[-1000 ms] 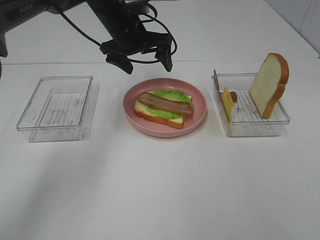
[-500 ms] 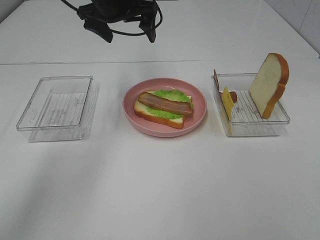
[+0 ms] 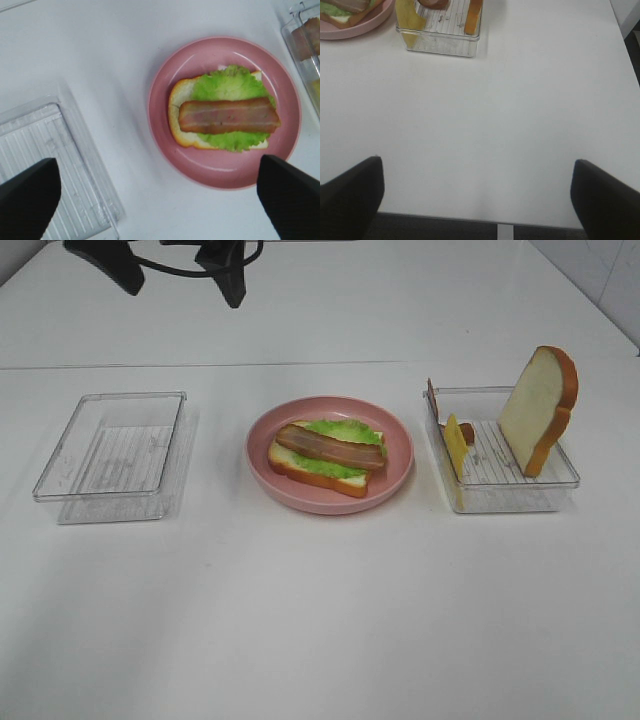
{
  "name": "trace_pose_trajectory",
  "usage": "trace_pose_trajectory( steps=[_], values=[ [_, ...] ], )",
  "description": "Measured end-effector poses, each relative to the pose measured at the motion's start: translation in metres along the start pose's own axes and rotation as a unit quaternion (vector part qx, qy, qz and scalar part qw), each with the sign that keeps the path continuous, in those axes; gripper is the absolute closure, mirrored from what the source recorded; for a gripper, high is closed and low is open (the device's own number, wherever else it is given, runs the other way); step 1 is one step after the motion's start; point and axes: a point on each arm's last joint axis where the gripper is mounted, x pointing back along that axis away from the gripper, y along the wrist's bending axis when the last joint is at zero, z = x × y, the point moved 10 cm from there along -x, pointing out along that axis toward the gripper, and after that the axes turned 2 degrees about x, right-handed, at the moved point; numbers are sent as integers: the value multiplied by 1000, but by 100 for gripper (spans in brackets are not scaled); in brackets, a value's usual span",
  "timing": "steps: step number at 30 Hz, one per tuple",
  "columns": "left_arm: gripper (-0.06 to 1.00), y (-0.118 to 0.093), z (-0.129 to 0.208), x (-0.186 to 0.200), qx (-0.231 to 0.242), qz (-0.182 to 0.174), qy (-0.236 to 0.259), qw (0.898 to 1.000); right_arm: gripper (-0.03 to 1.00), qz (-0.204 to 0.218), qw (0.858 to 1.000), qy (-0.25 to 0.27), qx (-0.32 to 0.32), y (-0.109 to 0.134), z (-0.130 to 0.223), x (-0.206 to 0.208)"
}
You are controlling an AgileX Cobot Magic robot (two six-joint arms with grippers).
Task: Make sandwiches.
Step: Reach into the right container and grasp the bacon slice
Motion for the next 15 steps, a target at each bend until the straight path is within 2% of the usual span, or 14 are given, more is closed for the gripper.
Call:
trace_pose_trajectory(
  steps=[1,3,4,7,9,10,11,12,14,15],
  values=[
    [-4,2,12,15,-1,-3,2,1000,-2,0,1000,0,0,0,0,0],
    [-4,3,19,21,-1,-4,4,1000,-2,0,1000,0,0,0,0,0],
    [-4,8,39,35,-1,-11,12,1000,-2,0,1000,0,0,0,0,0],
    [-4,10,47,41,-1,-15,15,1000,-2,0,1000,0,0,0,0,0],
    [-4,26,81,63,1,-48,20,999,-2,0,1000,0,0,0,0,0],
    [-4,26,81,63,1,-48,20,999,-2,0,1000,0,0,0,0,0],
    [-4,38,101,78,4,-71,18,997,-2,0,1000,0,0,0,0,0],
    [-4,49,121,92,6,-93,12,996,-2,0,1000,0,0,0,0,0],
    [-4,55,131,101,8,-105,6,994,-2,0,1000,0,0,0,0,0],
    [-4,66,148,118,14,-128,-10,992,-2,0,1000,0,0,0,0,0]
  ],
)
